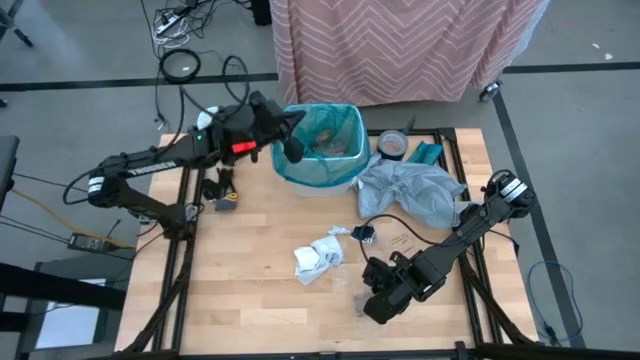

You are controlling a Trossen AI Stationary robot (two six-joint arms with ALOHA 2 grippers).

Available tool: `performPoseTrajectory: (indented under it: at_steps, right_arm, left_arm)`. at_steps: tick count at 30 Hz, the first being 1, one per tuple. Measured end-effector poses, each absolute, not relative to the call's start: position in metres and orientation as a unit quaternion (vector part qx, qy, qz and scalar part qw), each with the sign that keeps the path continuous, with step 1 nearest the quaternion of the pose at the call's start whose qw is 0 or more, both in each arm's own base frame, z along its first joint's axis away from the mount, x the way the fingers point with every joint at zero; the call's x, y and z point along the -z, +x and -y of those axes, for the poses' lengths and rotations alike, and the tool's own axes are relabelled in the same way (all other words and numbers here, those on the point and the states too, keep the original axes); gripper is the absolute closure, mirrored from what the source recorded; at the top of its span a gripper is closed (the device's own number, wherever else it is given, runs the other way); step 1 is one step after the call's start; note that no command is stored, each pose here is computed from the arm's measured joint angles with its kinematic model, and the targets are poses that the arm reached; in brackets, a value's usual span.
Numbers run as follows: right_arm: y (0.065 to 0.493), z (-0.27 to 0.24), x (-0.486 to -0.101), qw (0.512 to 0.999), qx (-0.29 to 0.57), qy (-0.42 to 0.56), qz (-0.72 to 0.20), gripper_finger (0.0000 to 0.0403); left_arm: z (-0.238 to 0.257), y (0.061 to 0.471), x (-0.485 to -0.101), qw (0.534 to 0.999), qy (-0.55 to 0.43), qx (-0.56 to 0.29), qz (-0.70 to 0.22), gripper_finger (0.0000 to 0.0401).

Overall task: Place trash/remove bag and relplace
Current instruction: Put the transparent plastic material into the trash bin, then put the white paper into the trash bin

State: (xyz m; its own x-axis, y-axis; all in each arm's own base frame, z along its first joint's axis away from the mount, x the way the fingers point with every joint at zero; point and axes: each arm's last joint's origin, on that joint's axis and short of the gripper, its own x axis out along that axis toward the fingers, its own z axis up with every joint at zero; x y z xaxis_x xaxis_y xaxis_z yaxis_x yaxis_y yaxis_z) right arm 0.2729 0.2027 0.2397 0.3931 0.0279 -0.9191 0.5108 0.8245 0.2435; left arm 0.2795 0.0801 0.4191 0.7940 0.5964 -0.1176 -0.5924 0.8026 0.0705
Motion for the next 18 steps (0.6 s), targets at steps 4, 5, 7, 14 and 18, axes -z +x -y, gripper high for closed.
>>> performPoseTrajectory:
  at_steps: [4, 5, 7, 14, 18]
  right_arm:
    - [0.273, -0.203, -0.240, 0.795, 0.151, 0.255, -0.529, 0.0402]
    - [0.273, -0.203, -0.240, 0.796, 0.150, 0.256, -0.528, 0.0401]
    - [0.273, -0.203, -0.240, 0.796, 0.150, 0.256, -0.528, 0.0401]
    - [0.275, -0.205, -0.241, 0.800, 0.141, 0.264, -0.521, 0.0400]
    - [0.276, -0.205, -0.241, 0.800, 0.140, 0.265, -0.519, 0.0399]
  left_arm:
    - [-0.089, 0.286, -0.405, 0.946, 0.014, -0.304, -0.109, 0.0390]
    - [-0.090, 0.288, -0.403, 0.947, 0.014, -0.300, -0.117, 0.0387]
    - [-0.091, 0.293, -0.398, 0.947, 0.027, -0.293, -0.131, 0.0376]
    - [-0.092, 0.299, -0.393, 0.949, 0.052, -0.277, -0.142, 0.0327]
    - [-0.091, 0.299, -0.393, 0.950, 0.064, -0.270, -0.144, 0.0297]
